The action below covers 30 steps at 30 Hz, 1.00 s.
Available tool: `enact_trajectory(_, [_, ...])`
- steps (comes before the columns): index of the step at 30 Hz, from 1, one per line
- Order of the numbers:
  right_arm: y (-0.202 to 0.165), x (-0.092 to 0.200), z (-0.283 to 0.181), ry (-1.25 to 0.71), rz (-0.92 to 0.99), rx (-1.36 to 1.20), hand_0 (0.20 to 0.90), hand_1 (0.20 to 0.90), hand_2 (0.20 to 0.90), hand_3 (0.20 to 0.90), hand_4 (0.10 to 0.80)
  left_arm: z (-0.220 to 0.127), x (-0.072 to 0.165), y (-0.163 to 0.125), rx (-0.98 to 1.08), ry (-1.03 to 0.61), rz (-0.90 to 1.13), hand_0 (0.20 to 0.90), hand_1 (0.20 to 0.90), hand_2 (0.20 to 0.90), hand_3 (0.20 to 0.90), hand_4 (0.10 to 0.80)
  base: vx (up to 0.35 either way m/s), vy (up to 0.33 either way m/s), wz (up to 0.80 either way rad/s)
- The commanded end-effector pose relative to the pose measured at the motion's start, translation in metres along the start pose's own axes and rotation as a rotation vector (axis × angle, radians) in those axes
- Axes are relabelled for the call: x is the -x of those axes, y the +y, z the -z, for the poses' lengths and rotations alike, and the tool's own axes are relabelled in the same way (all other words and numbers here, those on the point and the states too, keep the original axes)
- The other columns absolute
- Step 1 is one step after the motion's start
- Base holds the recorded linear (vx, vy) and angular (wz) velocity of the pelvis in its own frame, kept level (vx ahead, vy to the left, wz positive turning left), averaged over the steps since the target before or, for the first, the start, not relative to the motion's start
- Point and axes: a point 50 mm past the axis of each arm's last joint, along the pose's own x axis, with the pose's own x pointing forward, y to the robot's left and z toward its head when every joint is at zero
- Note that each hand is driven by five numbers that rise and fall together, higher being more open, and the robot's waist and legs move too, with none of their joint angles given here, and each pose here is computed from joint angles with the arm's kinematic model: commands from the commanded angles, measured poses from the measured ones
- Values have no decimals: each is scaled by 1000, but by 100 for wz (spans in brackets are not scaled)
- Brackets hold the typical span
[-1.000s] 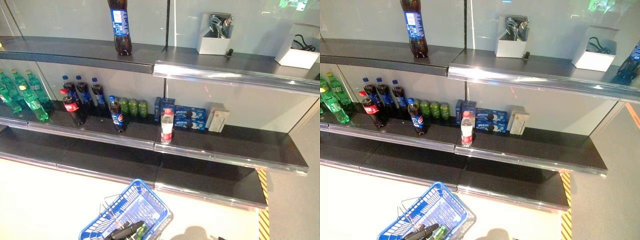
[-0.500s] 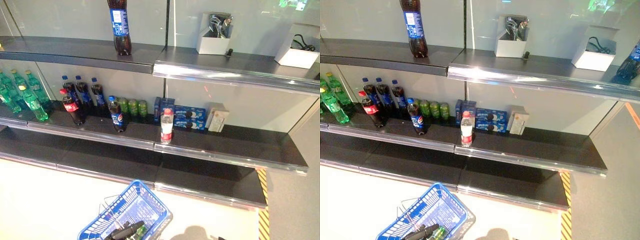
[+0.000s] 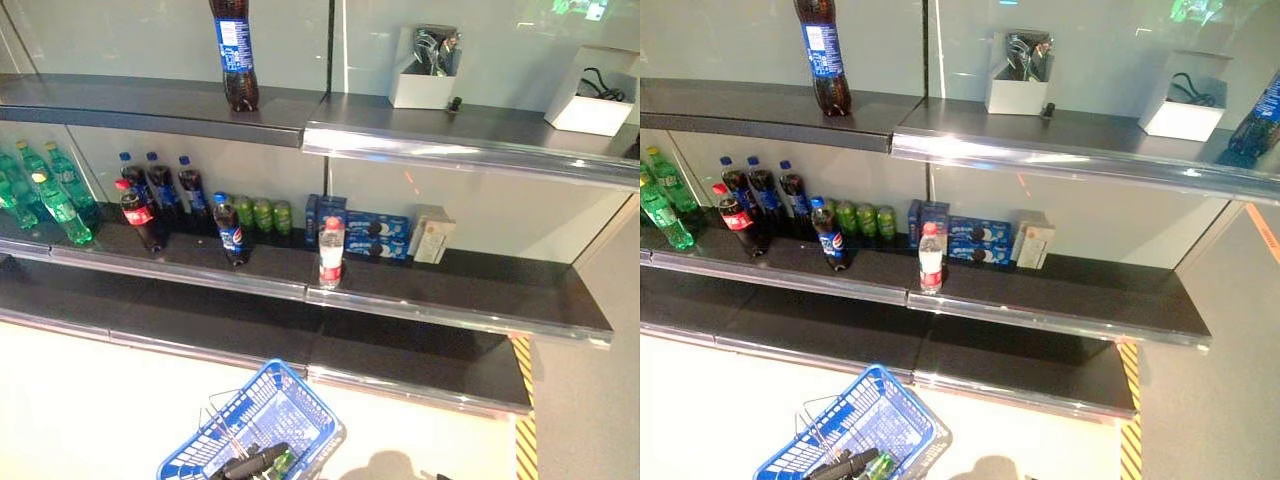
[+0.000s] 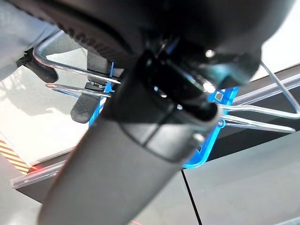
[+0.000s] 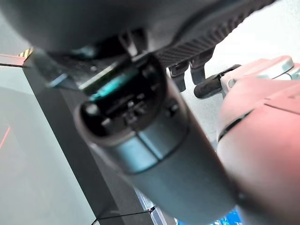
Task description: Pick up the drink and place into the basket.
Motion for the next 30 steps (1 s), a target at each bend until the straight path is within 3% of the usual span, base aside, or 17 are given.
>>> enact_trajectory(1, [-7,-3,-30,-68,-8,68,900,900,900,900,800,-35,-9,-27,-68,-134,159,300,300,300,200,100,5,-56,0])
enact_trajectory(14, [-13,-1,-28,-58,42,80,900,900,900,900,800,-24,-10,-30,-65,-110,187,300,300,300,200,100,17,26,13])
enact_trajectory(30, [-9,-3,-50,-129,14,80,900,900,900,900,800,-48,-15,-44,-100,-150,212,300,300,300,200,100,10,173,75])
